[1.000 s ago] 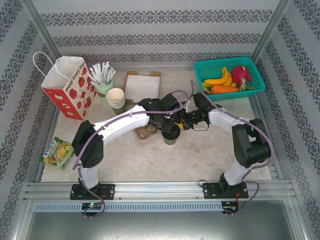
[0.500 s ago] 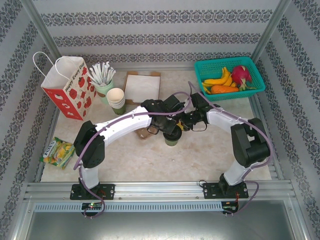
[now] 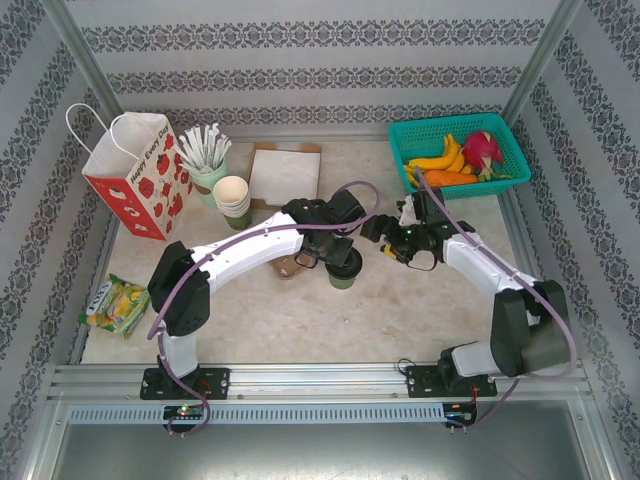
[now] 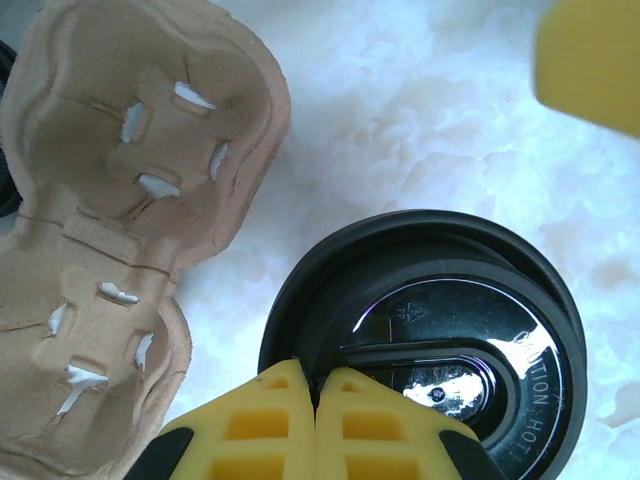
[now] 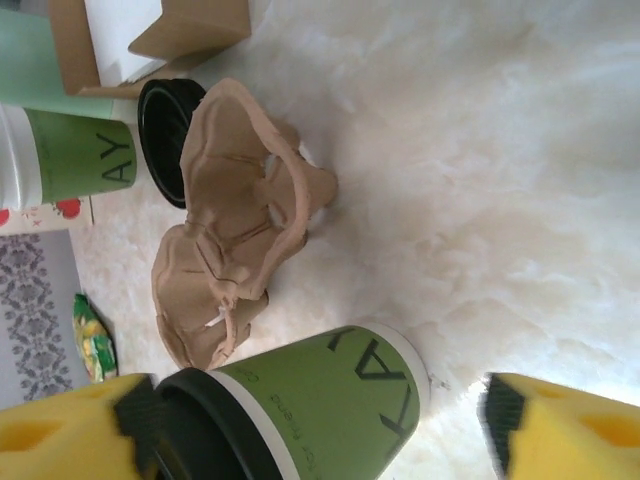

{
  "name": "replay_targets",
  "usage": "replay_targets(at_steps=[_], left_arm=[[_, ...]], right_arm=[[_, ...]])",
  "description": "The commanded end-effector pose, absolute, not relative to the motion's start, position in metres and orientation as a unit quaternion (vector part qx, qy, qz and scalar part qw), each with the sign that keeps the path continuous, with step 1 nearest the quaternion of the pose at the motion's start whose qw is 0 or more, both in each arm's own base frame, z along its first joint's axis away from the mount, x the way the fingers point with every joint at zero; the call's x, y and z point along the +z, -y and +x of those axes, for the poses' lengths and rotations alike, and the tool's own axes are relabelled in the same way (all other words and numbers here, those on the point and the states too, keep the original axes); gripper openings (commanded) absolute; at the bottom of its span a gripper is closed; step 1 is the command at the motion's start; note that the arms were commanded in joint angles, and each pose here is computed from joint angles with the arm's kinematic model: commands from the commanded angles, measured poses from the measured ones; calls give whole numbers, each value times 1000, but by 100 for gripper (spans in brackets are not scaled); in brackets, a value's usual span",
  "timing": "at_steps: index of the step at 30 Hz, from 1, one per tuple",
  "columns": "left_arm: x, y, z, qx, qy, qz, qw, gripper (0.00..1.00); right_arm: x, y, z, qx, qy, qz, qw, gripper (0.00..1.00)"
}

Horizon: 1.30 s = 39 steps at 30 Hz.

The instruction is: Pack the takeout coffee

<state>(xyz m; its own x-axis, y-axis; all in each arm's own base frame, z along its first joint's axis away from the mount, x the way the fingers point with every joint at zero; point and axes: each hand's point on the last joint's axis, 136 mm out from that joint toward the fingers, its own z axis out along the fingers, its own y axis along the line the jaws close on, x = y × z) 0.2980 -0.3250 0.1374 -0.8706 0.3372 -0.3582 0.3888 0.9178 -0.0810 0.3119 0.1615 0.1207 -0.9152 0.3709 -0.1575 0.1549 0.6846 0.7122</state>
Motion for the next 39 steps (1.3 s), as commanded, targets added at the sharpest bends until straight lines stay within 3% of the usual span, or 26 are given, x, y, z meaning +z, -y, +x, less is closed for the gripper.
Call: replay_targets(at_steps=[1, 10, 27, 37, 39], left_arm=[[137, 322, 301, -52, -969, 163, 175, 0], [133, 318, 309, -34, -978, 105, 177, 0], [116, 322, 314, -33, -988, 62, 139, 0], [113, 324, 313, -35, -989, 61, 131, 0], [112, 324, 313, -35, -989, 61, 130, 0]], right_arm=[[125, -146, 311, 342, -907, 158, 186, 98], [133, -119, 290, 308, -899, 180, 254, 98], [143, -162, 258, 449, -841, 99, 285, 94], [128, -190, 255, 445, -853, 53, 266, 89], [126, -191, 259, 446, -851, 57, 271, 81]])
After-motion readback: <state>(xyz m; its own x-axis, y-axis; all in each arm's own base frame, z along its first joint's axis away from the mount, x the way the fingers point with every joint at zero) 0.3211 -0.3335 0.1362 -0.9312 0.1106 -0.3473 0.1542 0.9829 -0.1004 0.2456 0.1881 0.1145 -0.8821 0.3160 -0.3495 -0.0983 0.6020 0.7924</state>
